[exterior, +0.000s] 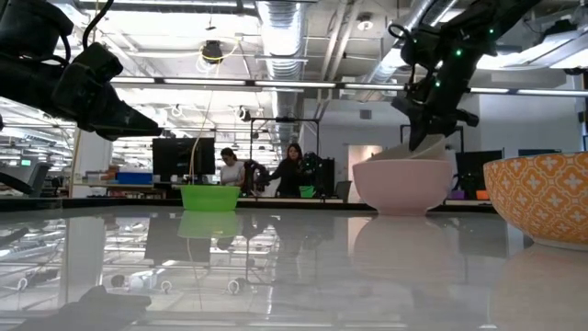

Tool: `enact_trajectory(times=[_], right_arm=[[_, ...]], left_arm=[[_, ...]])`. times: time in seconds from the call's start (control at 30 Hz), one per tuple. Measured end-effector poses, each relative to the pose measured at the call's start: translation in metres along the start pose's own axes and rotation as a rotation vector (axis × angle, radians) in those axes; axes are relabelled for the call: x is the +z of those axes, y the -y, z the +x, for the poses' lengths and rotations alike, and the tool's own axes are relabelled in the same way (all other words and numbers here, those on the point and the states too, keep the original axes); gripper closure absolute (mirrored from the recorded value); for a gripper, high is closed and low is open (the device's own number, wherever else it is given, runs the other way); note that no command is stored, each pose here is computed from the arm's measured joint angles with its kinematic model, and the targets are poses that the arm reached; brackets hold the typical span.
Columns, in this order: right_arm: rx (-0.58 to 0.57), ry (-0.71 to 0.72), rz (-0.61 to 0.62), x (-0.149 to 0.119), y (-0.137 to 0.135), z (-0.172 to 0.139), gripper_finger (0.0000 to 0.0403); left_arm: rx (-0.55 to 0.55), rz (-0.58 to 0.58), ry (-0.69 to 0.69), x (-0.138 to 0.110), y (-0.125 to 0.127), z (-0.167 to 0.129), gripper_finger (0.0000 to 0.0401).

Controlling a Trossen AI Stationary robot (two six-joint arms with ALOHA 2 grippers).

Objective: Nest bowls inside each other
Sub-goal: Stack the gray bowl on top of the light orange bowl

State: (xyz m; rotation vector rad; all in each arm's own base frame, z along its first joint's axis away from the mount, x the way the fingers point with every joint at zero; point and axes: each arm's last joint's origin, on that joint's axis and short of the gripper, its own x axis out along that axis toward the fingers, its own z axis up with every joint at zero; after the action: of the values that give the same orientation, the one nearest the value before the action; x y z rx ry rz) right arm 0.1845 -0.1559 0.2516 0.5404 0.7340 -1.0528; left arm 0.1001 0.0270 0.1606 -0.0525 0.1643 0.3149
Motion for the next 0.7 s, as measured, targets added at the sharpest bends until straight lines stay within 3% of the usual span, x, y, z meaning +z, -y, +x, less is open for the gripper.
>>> enact_trajectory(times=[0.47, 0.57, 0.7], right_arm=[[-0.138, 0.066, -0.039, 0.013, -0.002, -0.016, 0.0241], [-0.171, 0.091, -0.049, 0.007, -0.01, -0.017, 0.0272], [-0.291, 0.151, -0.059, -0.01, -0.018, -0.014, 0.0356]], left_arm=[[0.0, 0.0, 0.0, 0.0, 0.0, 0.0, 0.0244], [0.0, 0.0, 0.0, 0.0, 0.0, 0.0, 0.0244], [0.0, 0.0, 0.0, 0.0, 0.0, 0.0, 0.0244]])
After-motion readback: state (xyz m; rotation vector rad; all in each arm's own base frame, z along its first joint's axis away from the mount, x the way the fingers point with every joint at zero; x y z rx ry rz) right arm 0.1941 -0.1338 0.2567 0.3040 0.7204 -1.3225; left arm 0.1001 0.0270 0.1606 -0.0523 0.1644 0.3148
